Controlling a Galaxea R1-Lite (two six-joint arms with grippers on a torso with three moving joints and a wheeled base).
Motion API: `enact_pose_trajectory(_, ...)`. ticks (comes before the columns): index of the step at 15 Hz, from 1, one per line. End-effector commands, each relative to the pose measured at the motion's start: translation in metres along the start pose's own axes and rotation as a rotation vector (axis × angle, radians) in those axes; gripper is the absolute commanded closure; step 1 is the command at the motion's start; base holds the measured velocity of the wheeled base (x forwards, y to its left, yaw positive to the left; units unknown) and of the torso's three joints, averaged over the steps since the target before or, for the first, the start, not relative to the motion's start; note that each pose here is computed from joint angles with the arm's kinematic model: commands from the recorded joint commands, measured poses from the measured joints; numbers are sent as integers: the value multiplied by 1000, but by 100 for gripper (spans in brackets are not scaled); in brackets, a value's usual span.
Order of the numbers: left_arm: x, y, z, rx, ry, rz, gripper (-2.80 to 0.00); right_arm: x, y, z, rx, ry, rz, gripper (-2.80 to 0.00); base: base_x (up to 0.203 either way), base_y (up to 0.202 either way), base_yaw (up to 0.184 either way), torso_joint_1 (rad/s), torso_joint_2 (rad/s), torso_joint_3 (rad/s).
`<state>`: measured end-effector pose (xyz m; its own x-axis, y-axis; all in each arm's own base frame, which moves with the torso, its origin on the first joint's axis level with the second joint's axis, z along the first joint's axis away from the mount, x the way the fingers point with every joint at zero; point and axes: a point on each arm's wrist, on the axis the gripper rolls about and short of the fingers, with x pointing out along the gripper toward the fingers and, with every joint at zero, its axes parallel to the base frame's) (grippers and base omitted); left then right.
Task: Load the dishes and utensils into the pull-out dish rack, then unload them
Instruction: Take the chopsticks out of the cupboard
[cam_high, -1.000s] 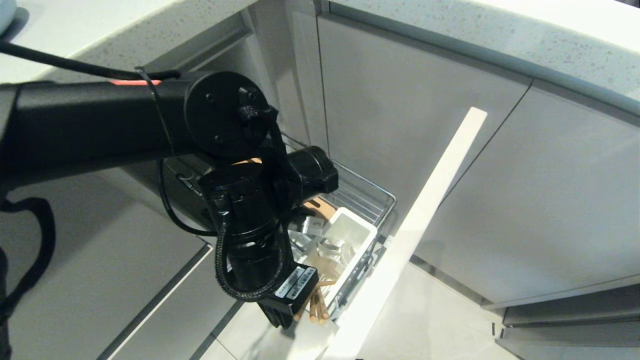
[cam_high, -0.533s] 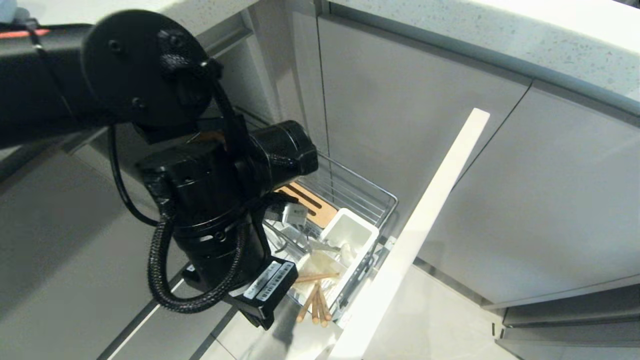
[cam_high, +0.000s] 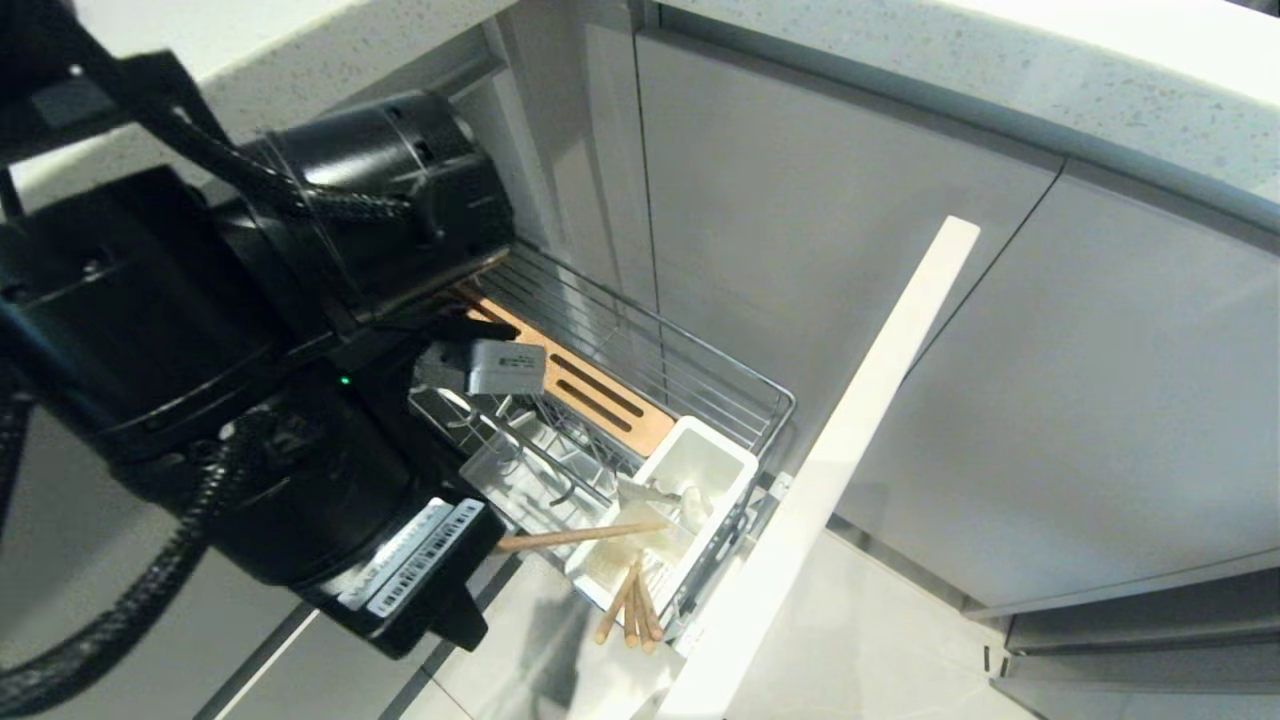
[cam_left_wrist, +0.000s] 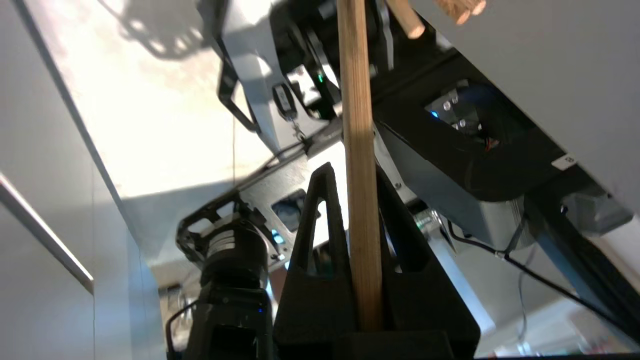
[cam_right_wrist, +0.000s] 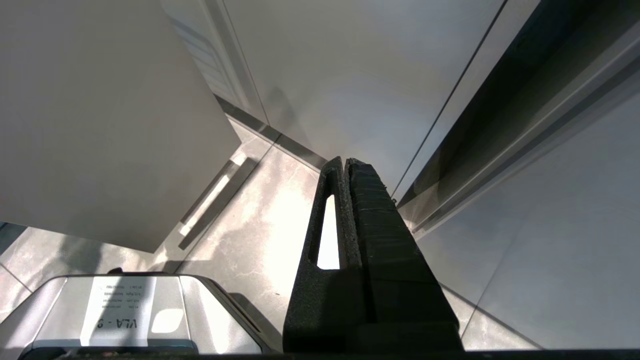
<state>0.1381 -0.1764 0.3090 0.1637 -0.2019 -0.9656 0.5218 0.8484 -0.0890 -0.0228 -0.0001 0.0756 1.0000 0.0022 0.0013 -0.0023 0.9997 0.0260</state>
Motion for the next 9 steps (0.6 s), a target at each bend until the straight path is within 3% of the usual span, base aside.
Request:
enact_pose_trajectory(1,-20,5,-18,3,-68,-4,0,0,0,0,0,2,1,0,0,0,0,0,0,0)
enact_pose_trajectory(9,-81,27,-87,56,-337,-12,0,0,0,-1,0,3,-1,0,0,0,0,0,0,0)
